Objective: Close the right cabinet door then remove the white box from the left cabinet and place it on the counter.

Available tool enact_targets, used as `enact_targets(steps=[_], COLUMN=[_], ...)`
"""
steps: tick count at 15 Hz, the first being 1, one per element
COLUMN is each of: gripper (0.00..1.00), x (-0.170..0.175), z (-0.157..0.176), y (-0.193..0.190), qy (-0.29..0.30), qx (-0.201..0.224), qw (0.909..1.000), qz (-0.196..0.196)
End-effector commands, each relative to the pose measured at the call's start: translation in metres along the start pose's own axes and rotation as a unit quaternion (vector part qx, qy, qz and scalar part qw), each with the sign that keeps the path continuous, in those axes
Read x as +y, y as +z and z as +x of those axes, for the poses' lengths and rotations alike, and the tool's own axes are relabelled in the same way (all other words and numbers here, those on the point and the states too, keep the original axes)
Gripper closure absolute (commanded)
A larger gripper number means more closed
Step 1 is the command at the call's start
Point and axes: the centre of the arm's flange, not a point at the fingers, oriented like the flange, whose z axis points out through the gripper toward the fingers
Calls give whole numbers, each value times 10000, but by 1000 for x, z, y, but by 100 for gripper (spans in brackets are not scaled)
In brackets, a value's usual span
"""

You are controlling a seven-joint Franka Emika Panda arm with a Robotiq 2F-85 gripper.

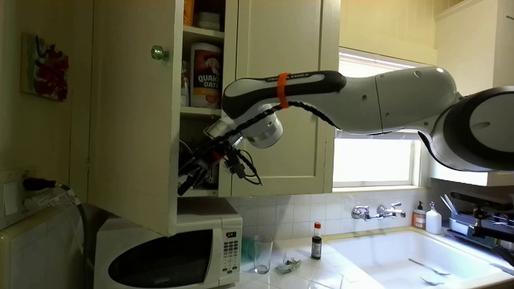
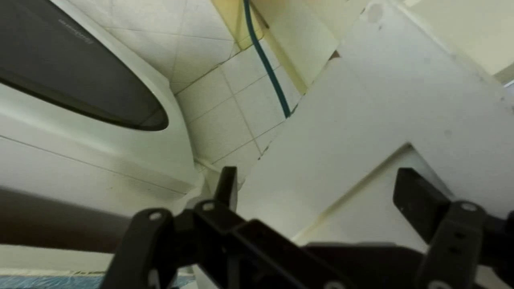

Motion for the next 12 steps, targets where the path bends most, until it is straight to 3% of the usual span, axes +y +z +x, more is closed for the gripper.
enact_targets(steps=[1, 6, 12], gripper=[0, 0, 0], x=[23, 21, -21], z=[20, 49, 74], y=[21, 64, 133], qy=[-431, -1355, -2276], qx=[-579, -1327, -1879], qw=[9951, 9777, 9515], qz=[681, 898, 871])
